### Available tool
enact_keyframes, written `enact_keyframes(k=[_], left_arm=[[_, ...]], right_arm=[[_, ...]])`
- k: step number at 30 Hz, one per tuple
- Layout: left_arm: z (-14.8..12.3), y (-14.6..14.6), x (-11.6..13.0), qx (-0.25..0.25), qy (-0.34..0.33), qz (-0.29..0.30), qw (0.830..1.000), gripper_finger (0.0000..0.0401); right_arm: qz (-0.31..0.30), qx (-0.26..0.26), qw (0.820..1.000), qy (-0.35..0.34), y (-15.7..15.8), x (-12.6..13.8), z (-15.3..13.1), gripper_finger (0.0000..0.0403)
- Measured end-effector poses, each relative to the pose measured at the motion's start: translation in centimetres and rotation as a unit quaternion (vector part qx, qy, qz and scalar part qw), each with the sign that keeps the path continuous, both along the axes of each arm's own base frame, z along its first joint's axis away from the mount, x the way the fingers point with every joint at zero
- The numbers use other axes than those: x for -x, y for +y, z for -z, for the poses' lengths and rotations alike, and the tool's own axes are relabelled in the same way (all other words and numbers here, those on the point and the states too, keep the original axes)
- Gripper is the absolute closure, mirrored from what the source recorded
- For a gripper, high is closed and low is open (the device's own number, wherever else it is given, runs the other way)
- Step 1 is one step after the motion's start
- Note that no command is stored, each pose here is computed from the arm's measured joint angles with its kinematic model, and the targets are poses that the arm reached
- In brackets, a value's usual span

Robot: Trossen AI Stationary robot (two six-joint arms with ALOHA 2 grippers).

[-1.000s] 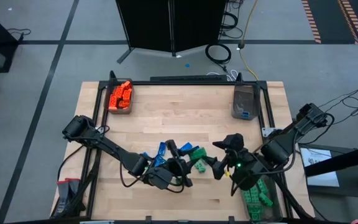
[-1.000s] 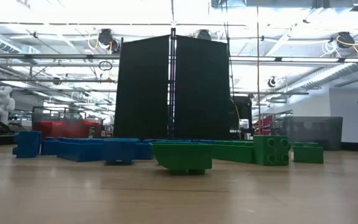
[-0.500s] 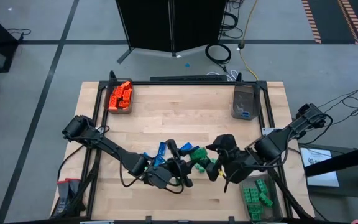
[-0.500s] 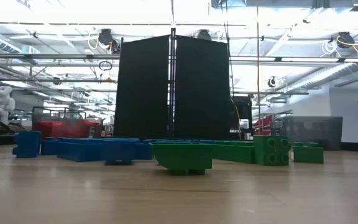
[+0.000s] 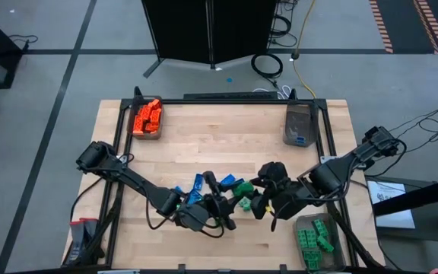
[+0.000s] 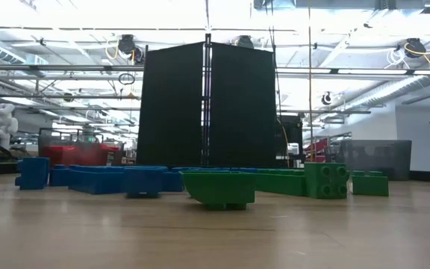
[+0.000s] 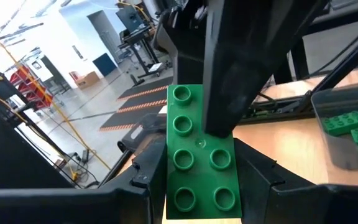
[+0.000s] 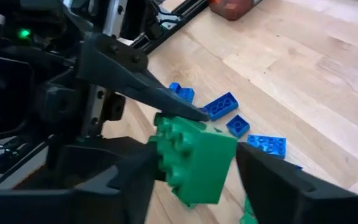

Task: Sort blocks
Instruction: Put the green game piece into the bottom right black bin

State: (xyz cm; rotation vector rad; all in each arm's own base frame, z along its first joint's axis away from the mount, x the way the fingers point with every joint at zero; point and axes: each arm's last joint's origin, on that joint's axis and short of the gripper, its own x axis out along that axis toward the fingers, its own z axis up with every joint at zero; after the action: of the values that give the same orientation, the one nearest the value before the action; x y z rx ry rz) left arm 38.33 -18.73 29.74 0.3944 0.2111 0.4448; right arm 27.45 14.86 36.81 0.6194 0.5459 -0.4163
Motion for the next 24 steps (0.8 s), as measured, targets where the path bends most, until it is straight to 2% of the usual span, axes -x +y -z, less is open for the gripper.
enact_keyframes(k=[8,16,20,24], left_arm=[[-0.34,0.02,-0.06,-0.021,-0.003,-0.001,1.0,0.027],[-0.34,0.01,-0.08,-0.019,-0.004,0.003,1.0,0.0265],[-0.41,-0.06,-0.04,-0.011,-0.008,0.008,1.0,0.0182],[-0.35,-0.37,0.25,-0.017,-0.002,0.0,1.0,0.0107]], right_arm=[[0.003,-0.004,1.0,-0.008,-0.04,-0.01,-0.21,0.0315],[-0.003,0.004,1.0,-0.004,-0.05,0.02,-0.17,0.0321],[-0.015,0.031,0.999,0.02,-0.12,0.12,0.31,0.0321],[-0.003,0.03,0.999,0.03,-0.28,0.32,0.5,0.0321]])
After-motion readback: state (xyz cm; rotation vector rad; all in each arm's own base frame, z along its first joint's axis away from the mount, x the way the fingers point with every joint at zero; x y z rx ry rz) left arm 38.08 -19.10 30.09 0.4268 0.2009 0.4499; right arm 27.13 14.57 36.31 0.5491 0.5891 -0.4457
